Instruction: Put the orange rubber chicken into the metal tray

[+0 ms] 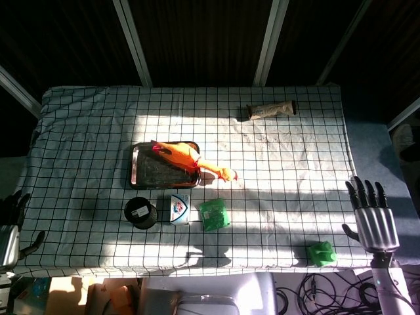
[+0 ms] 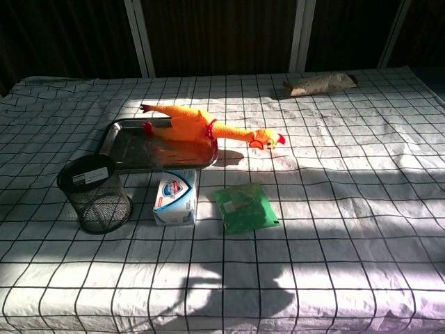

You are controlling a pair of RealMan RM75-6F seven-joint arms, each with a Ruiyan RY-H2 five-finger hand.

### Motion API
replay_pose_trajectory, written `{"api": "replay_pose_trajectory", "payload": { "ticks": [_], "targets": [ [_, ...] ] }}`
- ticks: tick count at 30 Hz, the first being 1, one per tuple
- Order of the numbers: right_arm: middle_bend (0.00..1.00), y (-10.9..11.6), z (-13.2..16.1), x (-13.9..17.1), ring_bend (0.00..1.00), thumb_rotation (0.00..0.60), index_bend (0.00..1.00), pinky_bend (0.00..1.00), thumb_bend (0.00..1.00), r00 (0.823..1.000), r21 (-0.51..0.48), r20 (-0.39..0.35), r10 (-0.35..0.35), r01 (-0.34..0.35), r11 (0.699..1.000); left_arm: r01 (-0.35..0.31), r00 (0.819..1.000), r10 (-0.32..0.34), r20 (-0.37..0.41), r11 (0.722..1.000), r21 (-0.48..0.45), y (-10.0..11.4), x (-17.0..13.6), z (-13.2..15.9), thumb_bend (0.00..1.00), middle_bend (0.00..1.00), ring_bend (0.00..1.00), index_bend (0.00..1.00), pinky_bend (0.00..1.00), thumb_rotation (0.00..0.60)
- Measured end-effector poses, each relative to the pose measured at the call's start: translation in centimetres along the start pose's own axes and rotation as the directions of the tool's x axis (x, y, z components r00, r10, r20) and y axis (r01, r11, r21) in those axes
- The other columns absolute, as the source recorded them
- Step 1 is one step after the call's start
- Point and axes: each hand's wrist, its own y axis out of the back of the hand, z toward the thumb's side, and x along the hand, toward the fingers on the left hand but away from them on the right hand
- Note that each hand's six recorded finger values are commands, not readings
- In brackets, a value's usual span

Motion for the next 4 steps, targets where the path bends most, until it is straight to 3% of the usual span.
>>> {"api": "replay_pose_trajectory", "payload": {
  "ticks": [4],
  "targets": [
    [0.0, 0.3, -0.13, 0.68, 0.0, 0.6, 0.0, 0.0, 0.01, 1.0, -0.026, -0.004, -0.021, 0.021, 0.999, 0.037, 0.999, -0.036, 0.032, 0.999, -0.013, -0.47, -0.23, 0.61, 0.29, 0.0, 0.0, 0.0, 0.0, 0.6]
  ]
}}
